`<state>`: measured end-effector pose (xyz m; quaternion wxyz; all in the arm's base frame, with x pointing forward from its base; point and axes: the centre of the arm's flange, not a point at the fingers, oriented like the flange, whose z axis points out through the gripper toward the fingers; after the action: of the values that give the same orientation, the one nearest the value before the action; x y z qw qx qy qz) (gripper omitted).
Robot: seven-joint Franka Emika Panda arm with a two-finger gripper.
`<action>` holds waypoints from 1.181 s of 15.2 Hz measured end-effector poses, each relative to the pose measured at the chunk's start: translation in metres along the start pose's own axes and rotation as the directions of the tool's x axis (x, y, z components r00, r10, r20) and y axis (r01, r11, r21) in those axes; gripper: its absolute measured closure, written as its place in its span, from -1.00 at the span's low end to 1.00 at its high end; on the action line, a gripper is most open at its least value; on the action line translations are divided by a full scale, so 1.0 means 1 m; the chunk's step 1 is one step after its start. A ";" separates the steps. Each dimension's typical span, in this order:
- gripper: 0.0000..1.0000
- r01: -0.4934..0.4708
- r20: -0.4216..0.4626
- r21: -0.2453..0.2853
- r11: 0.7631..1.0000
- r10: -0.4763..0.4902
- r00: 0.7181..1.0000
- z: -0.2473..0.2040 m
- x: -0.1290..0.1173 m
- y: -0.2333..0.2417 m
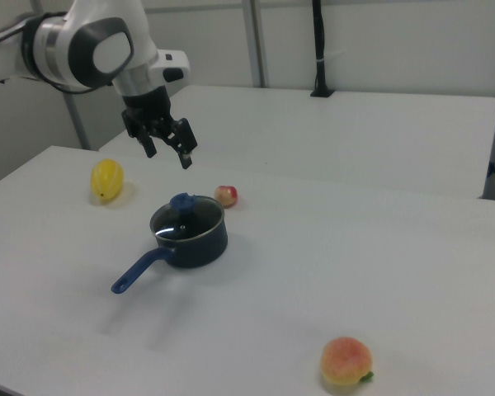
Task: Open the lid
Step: 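Lower the open gripper over the blue knob of the glass lid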
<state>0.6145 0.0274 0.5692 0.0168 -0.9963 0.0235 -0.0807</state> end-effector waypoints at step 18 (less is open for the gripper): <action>-1.00 -0.083 -0.043 -0.050 0.995 0.081 0.996 0.153 0.032 -0.055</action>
<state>0.6729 0.0849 0.4252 -0.0060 -0.9927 0.0667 -0.0999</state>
